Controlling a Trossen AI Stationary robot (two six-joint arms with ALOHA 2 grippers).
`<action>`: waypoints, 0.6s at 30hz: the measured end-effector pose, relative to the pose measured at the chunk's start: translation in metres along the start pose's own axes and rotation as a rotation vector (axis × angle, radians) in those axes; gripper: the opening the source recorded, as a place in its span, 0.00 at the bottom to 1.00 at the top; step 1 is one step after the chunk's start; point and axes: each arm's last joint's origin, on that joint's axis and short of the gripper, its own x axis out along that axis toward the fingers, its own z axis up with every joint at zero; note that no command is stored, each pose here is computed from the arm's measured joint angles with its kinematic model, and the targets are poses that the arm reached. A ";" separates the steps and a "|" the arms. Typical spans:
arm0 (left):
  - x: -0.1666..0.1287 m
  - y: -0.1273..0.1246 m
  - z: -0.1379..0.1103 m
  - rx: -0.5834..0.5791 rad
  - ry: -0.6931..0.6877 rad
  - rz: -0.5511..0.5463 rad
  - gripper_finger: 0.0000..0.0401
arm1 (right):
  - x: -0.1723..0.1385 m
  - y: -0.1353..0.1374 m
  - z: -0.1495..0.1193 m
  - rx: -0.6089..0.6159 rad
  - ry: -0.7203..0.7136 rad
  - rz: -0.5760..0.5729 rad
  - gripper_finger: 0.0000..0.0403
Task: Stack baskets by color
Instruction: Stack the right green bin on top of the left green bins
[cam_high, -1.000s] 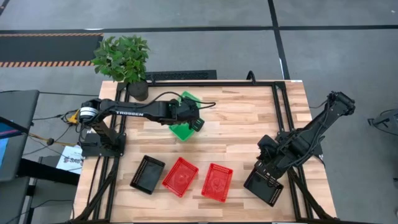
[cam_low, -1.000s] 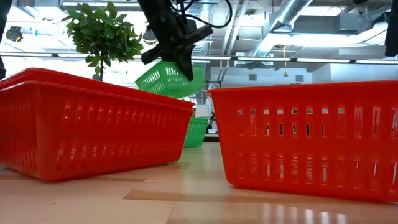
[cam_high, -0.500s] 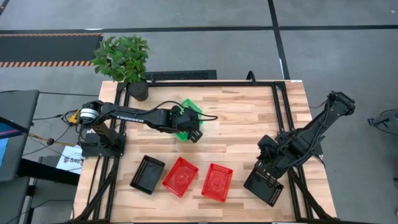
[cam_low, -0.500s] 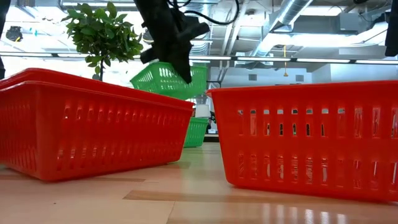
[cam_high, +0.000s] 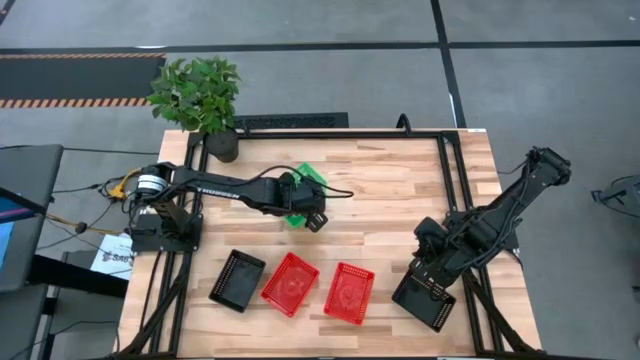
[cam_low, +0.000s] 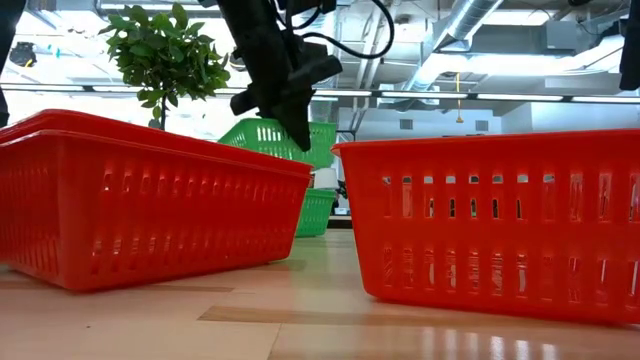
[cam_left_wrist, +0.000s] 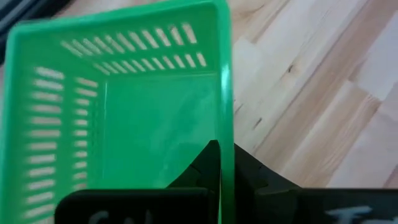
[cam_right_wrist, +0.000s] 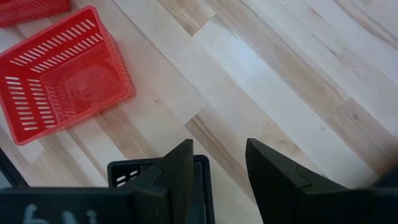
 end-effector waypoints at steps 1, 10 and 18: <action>0.000 0.000 0.000 -0.011 0.004 0.000 0.00 | 0.000 0.000 0.000 0.001 0.000 0.000 0.42; 0.010 -0.002 -0.006 -0.078 0.060 0.009 0.00 | 0.000 0.000 0.000 -0.001 0.000 -0.002 0.42; 0.024 -0.003 -0.011 -0.062 0.113 0.025 0.00 | 0.000 0.000 0.000 -0.016 0.000 -0.002 0.42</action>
